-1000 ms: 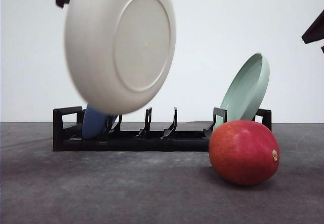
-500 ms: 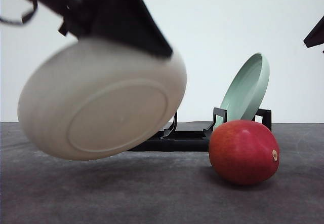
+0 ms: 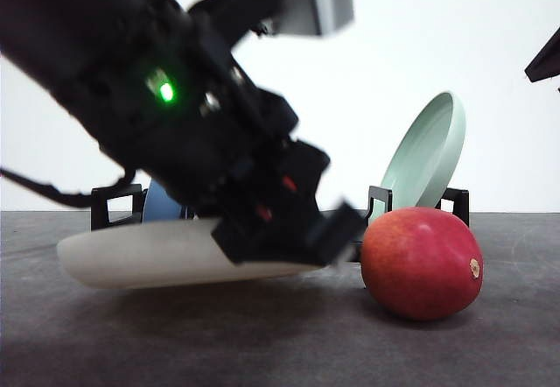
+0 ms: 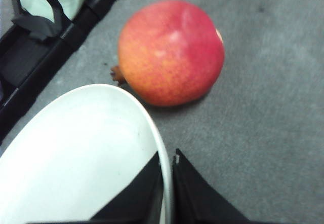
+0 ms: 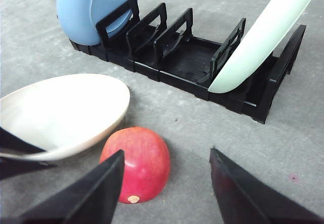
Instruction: Place pomegranate in white plate
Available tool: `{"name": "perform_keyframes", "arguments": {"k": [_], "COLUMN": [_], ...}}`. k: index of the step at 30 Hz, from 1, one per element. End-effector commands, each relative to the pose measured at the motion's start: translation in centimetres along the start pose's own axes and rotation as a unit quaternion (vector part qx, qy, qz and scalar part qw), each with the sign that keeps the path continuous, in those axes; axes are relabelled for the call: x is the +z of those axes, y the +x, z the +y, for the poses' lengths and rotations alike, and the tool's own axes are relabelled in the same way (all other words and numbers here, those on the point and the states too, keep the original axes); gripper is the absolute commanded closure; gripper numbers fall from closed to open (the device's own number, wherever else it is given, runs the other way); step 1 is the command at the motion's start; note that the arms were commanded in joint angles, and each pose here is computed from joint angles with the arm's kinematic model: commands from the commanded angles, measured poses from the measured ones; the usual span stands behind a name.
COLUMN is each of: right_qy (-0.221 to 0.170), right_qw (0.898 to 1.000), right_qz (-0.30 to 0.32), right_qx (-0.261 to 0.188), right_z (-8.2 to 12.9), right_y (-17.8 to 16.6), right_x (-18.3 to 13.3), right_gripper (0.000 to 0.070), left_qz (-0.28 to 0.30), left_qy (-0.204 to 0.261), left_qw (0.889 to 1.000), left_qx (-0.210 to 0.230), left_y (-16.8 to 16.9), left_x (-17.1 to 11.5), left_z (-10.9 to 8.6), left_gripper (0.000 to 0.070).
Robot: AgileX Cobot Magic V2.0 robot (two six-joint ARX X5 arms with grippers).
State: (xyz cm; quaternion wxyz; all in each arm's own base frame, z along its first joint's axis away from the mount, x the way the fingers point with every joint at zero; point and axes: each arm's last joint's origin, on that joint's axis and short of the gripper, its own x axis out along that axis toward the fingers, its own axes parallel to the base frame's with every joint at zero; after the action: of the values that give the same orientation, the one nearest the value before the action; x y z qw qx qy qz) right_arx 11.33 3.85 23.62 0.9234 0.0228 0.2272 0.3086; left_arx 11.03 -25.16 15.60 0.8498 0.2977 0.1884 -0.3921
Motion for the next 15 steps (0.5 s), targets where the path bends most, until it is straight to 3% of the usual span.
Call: {"name": "perform_keyframes", "arguments": {"k": [1,6,12,15], "right_qy": [-0.007,-0.008,-0.009,-0.009], "right_qw": [1.000,1.000,1.000,1.000], "right_qz": [-0.008,-0.010,-0.012,-0.012], "right_qx": [0.003,0.003,0.004,0.004], "right_z": [0.15,0.15,0.15,0.15], "right_y": [-0.17,-0.16,-0.17,-0.17], "right_x": [0.50,0.52,0.57,0.57], "right_gripper": [0.0362,0.0362,0.0362,0.0362], "left_qz": [-0.001,0.014,0.008,0.007], "left_qy": [0.010,0.014,-0.025,-0.033], "left_qw": [1.000,1.000,1.000,0.999], "left_qx": [0.013,0.021,0.017,0.000], "left_y": [0.24,0.70,0.75,0.74], "left_x": [0.07,-0.39,-0.31,-0.31], "left_z": [-0.50,-0.82,-0.86,-0.98], "left_gripper": [0.0690,0.0690,0.0661,0.0551]}}
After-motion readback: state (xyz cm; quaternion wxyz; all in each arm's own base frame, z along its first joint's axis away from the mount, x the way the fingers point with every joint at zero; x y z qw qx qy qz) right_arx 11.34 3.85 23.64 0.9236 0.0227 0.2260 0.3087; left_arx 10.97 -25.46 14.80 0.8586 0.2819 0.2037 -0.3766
